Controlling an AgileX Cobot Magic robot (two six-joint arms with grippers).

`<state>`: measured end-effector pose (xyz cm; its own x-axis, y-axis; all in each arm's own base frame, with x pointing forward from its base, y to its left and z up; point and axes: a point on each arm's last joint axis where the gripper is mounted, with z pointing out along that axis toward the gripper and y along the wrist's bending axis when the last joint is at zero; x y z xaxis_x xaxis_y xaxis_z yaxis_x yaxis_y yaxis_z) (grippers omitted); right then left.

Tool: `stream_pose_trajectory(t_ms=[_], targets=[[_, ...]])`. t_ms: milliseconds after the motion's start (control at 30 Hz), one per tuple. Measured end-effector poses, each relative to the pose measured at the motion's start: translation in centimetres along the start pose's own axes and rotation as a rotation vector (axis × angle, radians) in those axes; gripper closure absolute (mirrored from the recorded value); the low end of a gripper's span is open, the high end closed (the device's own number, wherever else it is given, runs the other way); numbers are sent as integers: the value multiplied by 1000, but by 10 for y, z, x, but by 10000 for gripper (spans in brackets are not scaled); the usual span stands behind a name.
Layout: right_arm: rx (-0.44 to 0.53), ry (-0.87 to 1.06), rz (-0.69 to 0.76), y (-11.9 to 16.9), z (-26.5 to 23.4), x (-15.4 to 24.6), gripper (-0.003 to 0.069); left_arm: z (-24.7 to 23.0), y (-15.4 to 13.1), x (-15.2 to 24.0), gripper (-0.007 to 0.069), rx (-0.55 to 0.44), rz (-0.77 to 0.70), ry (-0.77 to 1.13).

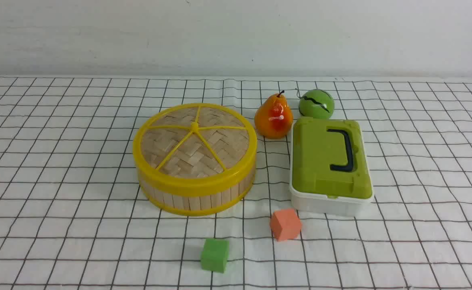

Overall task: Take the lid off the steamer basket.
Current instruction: Use the left arm to lift the lid of the steamer

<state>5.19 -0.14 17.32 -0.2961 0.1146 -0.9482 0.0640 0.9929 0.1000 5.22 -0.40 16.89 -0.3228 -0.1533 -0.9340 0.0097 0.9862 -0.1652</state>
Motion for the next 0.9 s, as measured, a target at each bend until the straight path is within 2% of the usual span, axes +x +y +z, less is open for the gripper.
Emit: stream_pose_trajectory(t_ms=[700, 900], targets=[[0, 0, 0, 0, 0, 0, 419, 0, 0, -1, 586, -1, 18, -16], [0, 0, 0, 0, 0, 0, 419, -4, -4, -28, 585, 38, 21, -312]])
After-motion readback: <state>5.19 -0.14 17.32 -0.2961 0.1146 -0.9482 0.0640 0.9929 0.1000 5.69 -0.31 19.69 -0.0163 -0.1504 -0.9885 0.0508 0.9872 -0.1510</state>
